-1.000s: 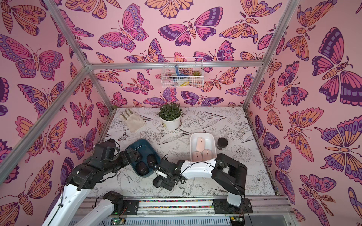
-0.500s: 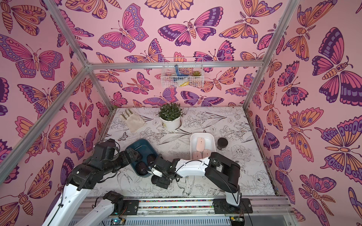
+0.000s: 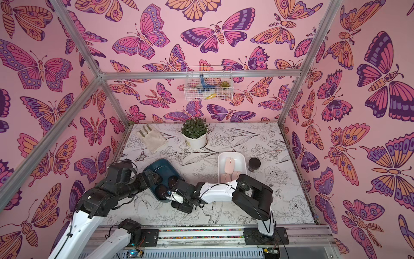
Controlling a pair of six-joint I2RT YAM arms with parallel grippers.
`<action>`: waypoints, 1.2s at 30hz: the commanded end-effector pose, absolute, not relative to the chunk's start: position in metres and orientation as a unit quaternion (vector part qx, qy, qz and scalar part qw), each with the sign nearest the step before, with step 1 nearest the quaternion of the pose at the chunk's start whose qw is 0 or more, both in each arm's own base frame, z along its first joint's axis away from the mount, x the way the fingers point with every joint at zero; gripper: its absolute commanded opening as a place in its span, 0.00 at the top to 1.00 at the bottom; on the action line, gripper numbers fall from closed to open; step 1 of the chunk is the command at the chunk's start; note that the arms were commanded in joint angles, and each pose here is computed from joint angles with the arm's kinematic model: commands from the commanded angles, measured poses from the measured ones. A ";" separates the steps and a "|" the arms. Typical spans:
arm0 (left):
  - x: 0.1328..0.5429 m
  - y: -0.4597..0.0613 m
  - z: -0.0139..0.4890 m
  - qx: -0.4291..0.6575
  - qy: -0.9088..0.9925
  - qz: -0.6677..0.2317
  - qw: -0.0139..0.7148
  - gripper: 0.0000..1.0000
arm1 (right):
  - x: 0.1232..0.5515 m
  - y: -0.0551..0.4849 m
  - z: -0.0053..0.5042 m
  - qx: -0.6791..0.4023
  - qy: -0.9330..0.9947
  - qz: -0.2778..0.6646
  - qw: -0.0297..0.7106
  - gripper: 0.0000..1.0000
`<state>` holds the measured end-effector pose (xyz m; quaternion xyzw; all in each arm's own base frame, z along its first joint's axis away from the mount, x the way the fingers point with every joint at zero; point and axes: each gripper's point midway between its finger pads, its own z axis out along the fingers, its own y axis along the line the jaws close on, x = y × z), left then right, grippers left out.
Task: Place the mice by color into the storage box
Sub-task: Pick up the mouse from the center of the board, then place the mouse in the storage box.
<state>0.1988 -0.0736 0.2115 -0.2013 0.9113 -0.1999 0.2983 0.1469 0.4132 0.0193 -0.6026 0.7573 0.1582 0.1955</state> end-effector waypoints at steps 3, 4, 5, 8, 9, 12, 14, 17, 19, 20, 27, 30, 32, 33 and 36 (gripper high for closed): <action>0.200 -0.067 0.204 -0.201 0.916 -0.179 0.297 0.02 | 0.136 0.402 0.016 -0.581 0.773 0.175 0.182 0.48; 0.200 -0.067 0.204 -0.202 0.916 -0.178 0.297 0.02 | 0.135 0.400 0.017 -0.577 0.776 0.175 0.182 0.50; 0.201 -0.067 0.205 -0.203 0.915 -0.179 0.298 0.02 | 0.135 0.398 0.017 -0.572 0.780 0.177 0.182 0.51; 0.204 -0.067 0.207 -0.206 0.913 -0.181 0.302 0.02 | 0.133 0.392 0.025 -0.552 0.790 0.187 0.189 0.54; 0.205 -0.067 0.207 -0.207 0.913 -0.180 0.302 0.02 | 0.133 0.390 0.030 -0.544 0.794 0.190 0.194 0.54; 0.208 -0.062 0.207 -0.221 0.911 -0.171 0.304 0.02 | 0.134 0.382 0.045 -0.517 0.806 0.196 0.209 0.55; 0.211 -0.057 0.206 -0.238 0.906 -0.167 0.306 0.01 | 0.139 0.376 0.058 -0.493 0.820 0.190 0.222 0.56; 0.218 -0.049 0.202 -0.271 0.897 -0.173 0.305 0.01 | 0.149 0.374 0.082 -0.449 0.838 0.191 0.244 0.58; 0.223 -0.040 0.198 -0.300 0.887 -0.180 0.302 0.01 | 0.157 0.380 0.100 -0.424 0.845 0.194 0.260 0.58; 0.225 -0.036 0.194 -0.317 0.881 -0.186 0.298 0.01 | 0.162 0.385 0.109 -0.413 0.848 0.195 0.269 0.58; 0.232 -0.011 0.172 -0.395 0.851 -0.198 0.284 0.01 | 0.204 0.439 0.148 -0.371 0.856 0.184 0.309 0.60; 0.230 -0.002 0.167 -0.412 0.844 -0.190 0.285 0.01 | 0.222 0.464 0.153 -0.365 0.855 0.187 0.319 0.60; 0.228 0.002 0.164 -0.421 0.840 -0.189 0.285 0.01 | 0.235 0.479 0.149 -0.362 0.857 0.182 0.319 0.60; 0.227 0.003 0.163 -0.424 0.838 -0.189 0.285 0.01 | 0.239 0.485 0.147 -0.361 0.858 0.181 0.317 0.60; 0.224 0.005 0.159 -0.430 0.837 -0.188 0.282 0.01 | 0.257 0.500 0.136 -0.356 0.861 0.166 0.323 0.60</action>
